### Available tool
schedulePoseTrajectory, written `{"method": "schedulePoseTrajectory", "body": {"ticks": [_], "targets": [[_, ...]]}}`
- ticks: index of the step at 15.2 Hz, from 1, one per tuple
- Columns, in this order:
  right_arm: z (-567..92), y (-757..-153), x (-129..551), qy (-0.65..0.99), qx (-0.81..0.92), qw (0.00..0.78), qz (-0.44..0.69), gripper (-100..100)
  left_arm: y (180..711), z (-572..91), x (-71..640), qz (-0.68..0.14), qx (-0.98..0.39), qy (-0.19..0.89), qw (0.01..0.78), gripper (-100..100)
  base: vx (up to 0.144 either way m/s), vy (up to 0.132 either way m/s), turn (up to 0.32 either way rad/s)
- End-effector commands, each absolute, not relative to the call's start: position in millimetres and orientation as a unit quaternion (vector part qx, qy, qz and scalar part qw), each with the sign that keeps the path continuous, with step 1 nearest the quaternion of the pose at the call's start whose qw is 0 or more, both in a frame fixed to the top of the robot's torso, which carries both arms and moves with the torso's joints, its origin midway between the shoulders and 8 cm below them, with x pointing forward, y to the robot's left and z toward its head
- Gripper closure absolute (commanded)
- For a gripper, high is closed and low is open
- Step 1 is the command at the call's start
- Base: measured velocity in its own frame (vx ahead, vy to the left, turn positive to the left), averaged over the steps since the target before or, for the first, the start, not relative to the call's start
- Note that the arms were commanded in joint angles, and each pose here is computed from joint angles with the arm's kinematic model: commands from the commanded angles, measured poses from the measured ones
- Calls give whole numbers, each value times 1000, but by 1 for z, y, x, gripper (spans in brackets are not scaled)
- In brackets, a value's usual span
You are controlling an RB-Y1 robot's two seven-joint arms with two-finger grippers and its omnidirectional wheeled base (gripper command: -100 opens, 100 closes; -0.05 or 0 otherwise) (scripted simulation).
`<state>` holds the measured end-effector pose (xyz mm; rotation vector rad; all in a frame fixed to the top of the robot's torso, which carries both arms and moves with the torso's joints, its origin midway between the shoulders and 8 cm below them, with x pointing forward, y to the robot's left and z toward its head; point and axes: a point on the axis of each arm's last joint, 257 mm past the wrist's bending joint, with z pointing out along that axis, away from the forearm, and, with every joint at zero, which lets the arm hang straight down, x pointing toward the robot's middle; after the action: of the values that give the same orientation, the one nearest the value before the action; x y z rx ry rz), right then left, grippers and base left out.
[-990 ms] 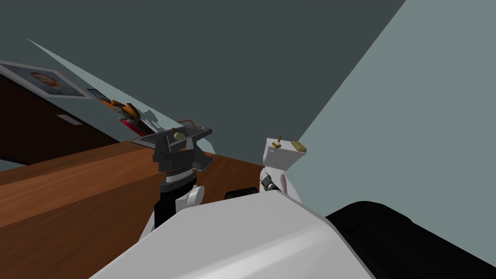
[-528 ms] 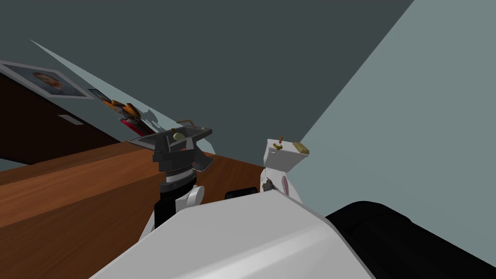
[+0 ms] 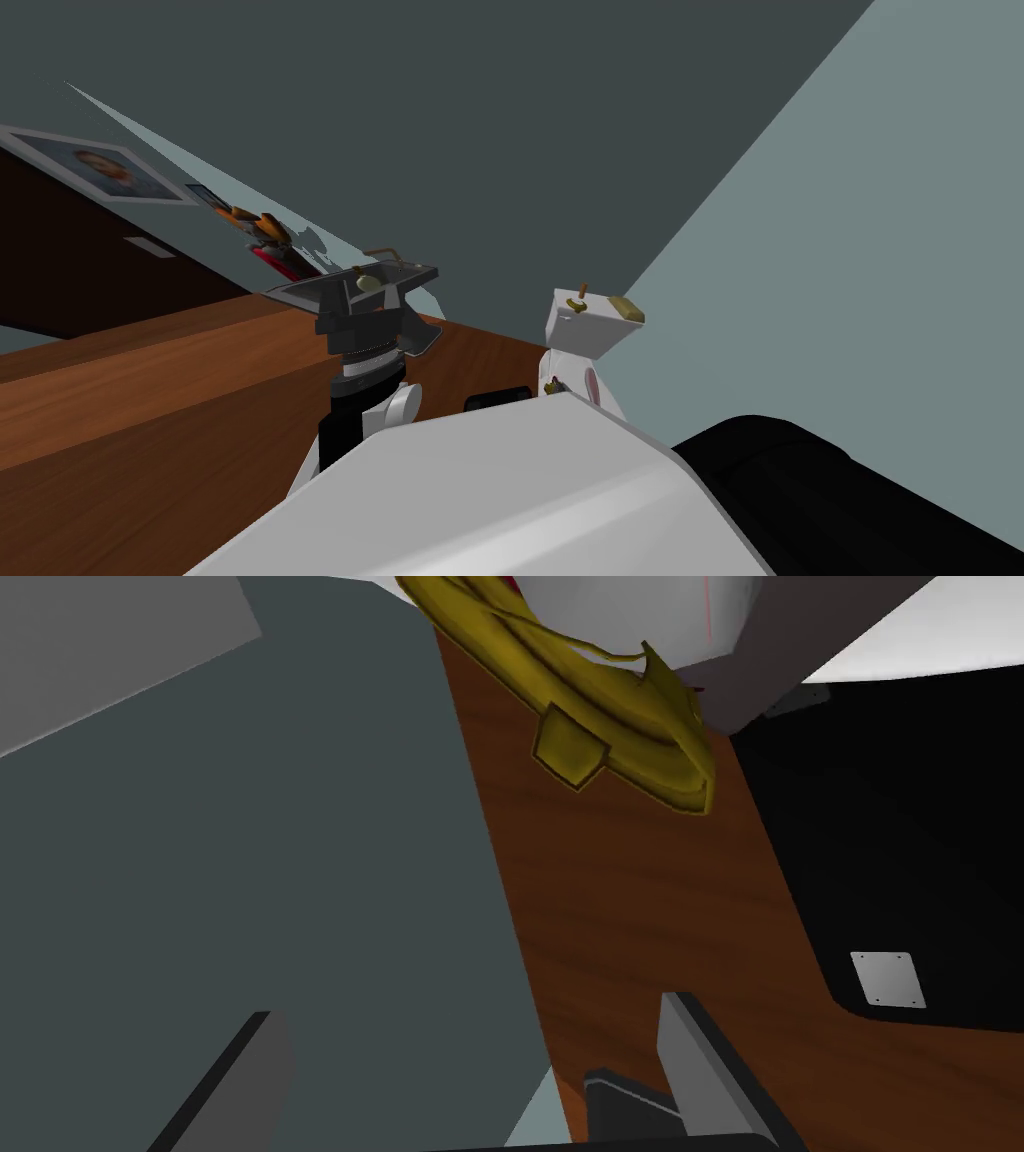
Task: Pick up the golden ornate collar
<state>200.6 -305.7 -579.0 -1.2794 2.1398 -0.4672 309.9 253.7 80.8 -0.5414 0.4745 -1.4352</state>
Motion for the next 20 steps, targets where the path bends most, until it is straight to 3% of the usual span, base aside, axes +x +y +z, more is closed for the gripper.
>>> {"method": "schedulePoseTrajectory", "body": {"ticks": [1,13,20], "targets": [[-591,-313,181,792,-517,269,-183,-100,254,81,310,-643,-243,213,695,0,41,-4,11],[-632,-335,103,716,-654,150,-192,-100,254,81,310,-643,-243,213,695,0,46,-2,12],[-645,-321,119,715,-657,142,-194,-100,254,81,310,-643,-242,213,695,0,-10,-26,20]]}}
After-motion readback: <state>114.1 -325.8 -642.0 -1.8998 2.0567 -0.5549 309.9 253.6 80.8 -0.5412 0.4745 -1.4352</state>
